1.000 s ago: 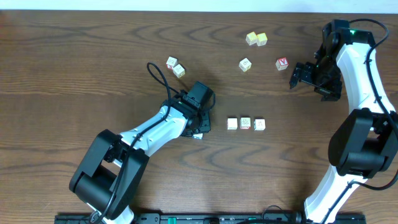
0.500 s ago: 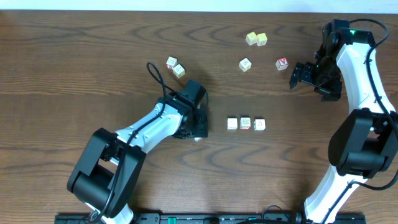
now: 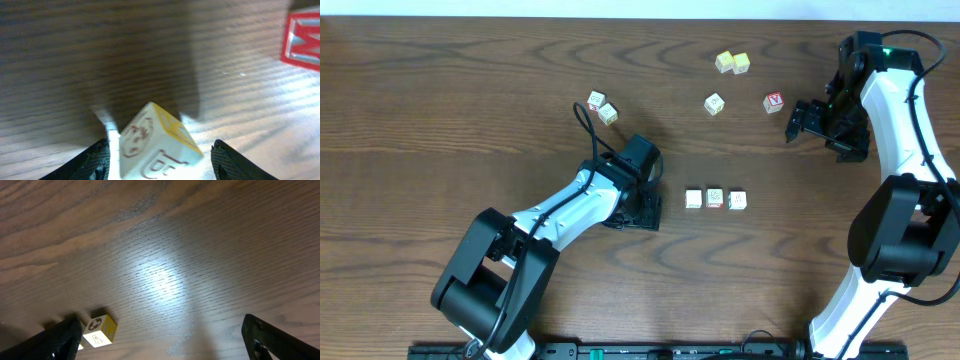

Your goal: Lift 4 blocks

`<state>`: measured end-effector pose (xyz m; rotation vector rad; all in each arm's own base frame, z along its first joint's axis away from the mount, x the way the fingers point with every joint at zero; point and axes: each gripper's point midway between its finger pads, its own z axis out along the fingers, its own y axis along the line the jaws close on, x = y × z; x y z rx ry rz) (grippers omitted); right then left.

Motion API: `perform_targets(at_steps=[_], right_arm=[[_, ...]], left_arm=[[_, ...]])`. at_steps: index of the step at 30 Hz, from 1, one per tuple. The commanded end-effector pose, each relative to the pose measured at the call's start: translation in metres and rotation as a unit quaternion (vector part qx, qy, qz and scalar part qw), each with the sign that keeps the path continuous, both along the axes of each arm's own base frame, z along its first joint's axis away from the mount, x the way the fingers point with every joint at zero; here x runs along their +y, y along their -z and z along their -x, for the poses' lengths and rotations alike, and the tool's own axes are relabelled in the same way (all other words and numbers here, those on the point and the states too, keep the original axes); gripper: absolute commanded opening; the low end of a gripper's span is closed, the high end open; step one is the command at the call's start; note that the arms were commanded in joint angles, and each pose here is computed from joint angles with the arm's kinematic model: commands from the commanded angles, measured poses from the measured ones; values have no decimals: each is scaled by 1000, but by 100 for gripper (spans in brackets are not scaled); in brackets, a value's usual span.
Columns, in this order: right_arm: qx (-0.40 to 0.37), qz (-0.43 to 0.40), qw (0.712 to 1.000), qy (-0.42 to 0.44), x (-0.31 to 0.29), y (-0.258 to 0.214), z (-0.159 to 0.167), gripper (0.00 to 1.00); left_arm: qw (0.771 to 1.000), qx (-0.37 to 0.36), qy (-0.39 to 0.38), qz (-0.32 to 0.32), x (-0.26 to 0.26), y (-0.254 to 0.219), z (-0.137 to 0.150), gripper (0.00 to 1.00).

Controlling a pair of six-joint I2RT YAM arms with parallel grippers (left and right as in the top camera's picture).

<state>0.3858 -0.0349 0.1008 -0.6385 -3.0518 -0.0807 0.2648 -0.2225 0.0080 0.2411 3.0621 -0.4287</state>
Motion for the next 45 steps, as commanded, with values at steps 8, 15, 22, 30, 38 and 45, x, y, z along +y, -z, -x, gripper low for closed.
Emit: perform_targets(at_steps=[8, 15, 22, 30, 38, 45], right_arm=[[-14, -1, 1000, -10, 3, -10, 1, 99], [-13, -1, 1000, -10, 3, -10, 1, 99], [-14, -1, 1000, -10, 3, -10, 1, 99], [-13, -1, 1000, -10, 3, -10, 1, 99], [-14, -1, 1000, -13, 5, -10, 1, 99], [-14, -1, 1000, -13, 5, -10, 1, 99]], left_arm=[[996, -35, -74, -27, 7, -4, -25, 62], [991, -35, -132, -10, 1, -6, -32, 56], [997, -51, -60, -12, 0, -6, -31, 56], [992, 22, -115, -43, 16, -1, -3, 56], [973, 80, -214, -27, 10, -2, 9, 57], [972, 49, -227, -38, 15, -1, -3, 56]])
